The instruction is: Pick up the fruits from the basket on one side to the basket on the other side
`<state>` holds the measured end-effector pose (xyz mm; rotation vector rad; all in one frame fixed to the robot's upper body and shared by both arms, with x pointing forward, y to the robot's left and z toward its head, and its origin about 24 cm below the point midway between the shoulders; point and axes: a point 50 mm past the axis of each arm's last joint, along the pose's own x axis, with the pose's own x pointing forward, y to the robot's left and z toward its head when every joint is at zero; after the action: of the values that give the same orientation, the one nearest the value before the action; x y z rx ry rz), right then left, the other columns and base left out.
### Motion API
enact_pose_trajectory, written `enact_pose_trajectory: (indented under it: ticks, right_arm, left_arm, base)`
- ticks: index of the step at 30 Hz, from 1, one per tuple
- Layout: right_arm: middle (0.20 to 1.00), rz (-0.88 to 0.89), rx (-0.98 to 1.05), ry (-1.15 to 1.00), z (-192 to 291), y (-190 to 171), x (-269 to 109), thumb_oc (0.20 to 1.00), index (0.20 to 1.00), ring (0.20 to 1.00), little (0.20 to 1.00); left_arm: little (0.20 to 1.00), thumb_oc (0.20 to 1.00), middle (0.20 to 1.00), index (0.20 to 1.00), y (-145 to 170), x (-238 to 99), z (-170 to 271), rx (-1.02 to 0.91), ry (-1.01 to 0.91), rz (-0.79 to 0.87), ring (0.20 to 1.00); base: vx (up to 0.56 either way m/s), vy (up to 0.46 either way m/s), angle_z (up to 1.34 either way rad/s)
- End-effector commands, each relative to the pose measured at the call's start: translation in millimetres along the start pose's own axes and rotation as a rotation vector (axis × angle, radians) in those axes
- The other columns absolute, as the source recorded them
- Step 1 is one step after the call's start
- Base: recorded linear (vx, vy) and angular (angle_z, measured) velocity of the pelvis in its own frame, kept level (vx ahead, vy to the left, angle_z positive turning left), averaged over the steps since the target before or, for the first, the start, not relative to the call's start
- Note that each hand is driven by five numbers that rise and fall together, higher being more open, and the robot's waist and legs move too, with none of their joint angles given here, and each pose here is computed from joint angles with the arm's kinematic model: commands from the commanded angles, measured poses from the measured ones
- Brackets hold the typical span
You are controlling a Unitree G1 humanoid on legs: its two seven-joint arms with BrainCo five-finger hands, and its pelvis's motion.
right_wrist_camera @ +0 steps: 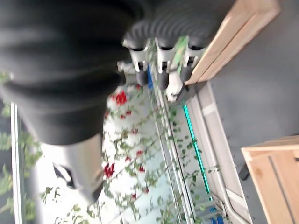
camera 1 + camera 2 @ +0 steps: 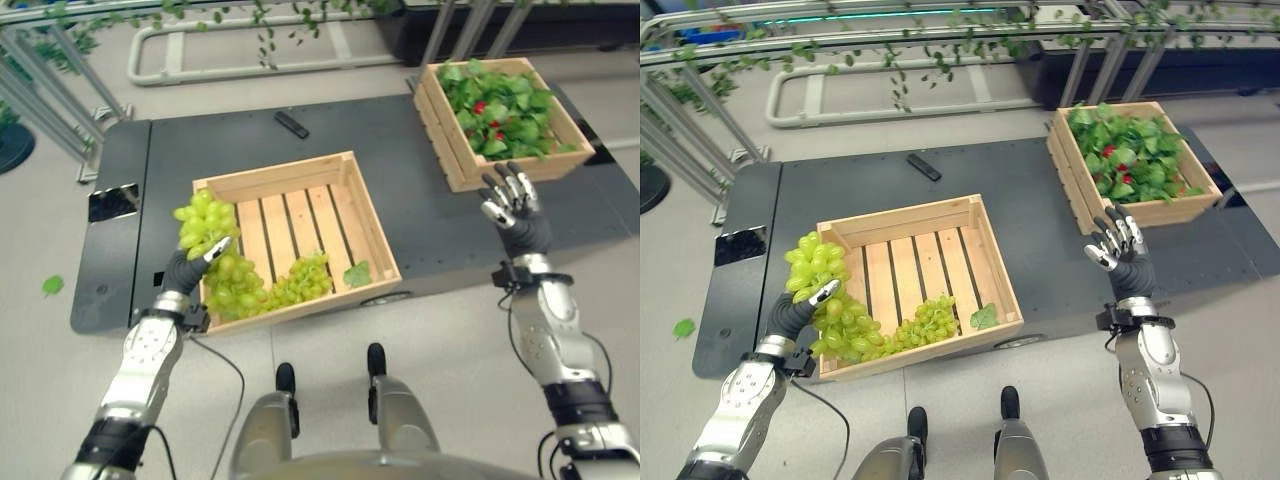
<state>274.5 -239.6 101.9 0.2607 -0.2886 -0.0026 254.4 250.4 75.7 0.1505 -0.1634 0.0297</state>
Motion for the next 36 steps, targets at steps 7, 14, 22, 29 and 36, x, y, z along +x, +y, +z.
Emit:
enact_pose_trajectory:
  ticks: [7,14,22,29,36]
  right_arm:
    - [1.000,0.056,-0.072,-0.053,13.3,-1.3,-4.0,1.000,1.000,1.000,1.000]
    - [1.000,0.071,-0.169,-0.009,19.4,-19.5,-25.4,1.000,1.000,1.000,1.000]
    - [1.000,-0.027,-0.147,0.038,9.5,-40.0,-46.2,1.000,1.000,1.000,1.000]
    - [1.000,-0.126,-0.162,0.050,8.4,-56.8,-64.3,1.000,1.000,1.000,1.000]
    - [1.000,-0.124,-0.177,0.089,-2.8,-52.8,-65.1,1.000,1.000,1.000,1.000]
  left_arm:
    - [0.200,0.200,0.200,0.200,33.3,-17.8,21.3,0.139,-0.102,0.080,0.200]
    - [0.200,0.200,0.200,0.200,16.0,-31.6,-7.2,0.057,0.000,0.066,0.200]
    - [0.200,0.200,0.200,0.200,8.9,-41.4,-15.0,0.047,0.041,0.006,0.200]
    - [0.200,0.200,0.200,0.200,3.1,-34.8,-11.6,0.058,0.025,-0.045,0.200]
    - [0.200,0.200,0.200,0.200,8.7,-34.3,-6.3,0.111,0.013,-0.052,0.200]
  base:
    - [-0.23,-0.162,-0.47]
    - [-0.28,-0.294,0.06]
    - [-0.24,-0.145,0.33]
    - [-0.07,0.060,0.52]
    - [0.01,0.109,0.34]
